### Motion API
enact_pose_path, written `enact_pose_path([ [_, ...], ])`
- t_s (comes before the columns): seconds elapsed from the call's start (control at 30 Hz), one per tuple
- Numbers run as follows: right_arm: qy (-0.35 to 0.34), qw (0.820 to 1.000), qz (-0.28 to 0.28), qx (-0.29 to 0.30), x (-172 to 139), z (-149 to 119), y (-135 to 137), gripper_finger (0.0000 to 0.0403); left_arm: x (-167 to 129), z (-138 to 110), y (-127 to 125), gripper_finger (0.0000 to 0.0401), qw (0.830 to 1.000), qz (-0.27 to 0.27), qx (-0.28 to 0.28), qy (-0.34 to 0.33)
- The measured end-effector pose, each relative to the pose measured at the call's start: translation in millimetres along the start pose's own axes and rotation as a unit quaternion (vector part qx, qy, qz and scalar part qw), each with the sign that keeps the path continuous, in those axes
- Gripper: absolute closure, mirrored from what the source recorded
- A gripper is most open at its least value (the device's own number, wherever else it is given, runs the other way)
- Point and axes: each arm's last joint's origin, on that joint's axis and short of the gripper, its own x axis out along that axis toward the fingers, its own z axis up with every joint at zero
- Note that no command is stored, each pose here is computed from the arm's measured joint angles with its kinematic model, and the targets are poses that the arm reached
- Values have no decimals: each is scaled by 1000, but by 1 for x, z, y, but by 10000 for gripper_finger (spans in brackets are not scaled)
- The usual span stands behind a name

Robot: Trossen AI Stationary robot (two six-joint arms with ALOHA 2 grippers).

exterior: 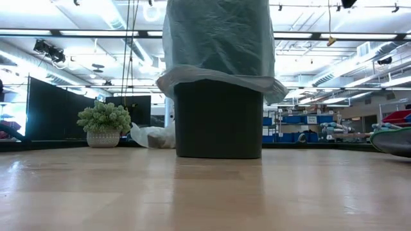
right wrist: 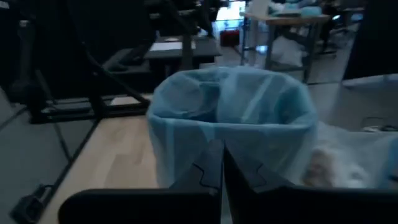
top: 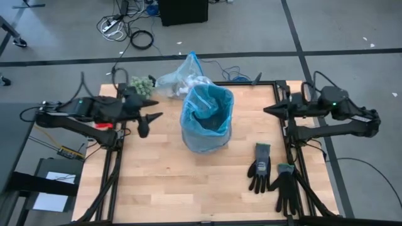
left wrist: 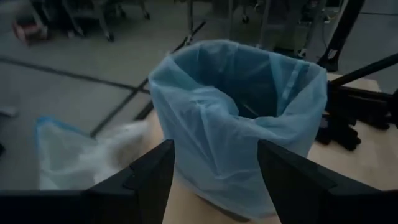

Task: Place trash/remove bag and relplace
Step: Return to Home Position

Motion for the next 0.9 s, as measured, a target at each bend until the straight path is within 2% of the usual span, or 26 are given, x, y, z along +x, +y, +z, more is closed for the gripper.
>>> enact_pose_path([
  [0.13, 24, 999, -35, -6, -18, -2, -3, 402, -20, -3, 13, 161, 1000, 10, 11, -17],
  [0.23, 31, 999, -37, -7, -32, -7, -4, 402, -34, -10, 24, 161, 999, 28, 1, -38],
  [0.4, 20, 999, -40, -5, -52, -10, -6, 403, -52, -30, 40, 161, 997, 24, -17, -67],
  [0.5, 20, 999, -40, -13, -64, -14, -7, 403, -54, -45, 43, 161, 996, 8, -27, -84],
  [0.67, 31, 999, -41, -16, -81, -25, -8, 403, -42, -66, 41, 161, 994, -5, -10, -107],
  [0.83, 19, 998, -62, -1, -87, -32, -10, 403, -28, -84, 37, 161, 993, 18, 81, -86],
  [0.9, 20, 997, -73, -2, -87, -37, -11, 403, -24, -89, 39, 160, 988, 71, 111, -79],
])
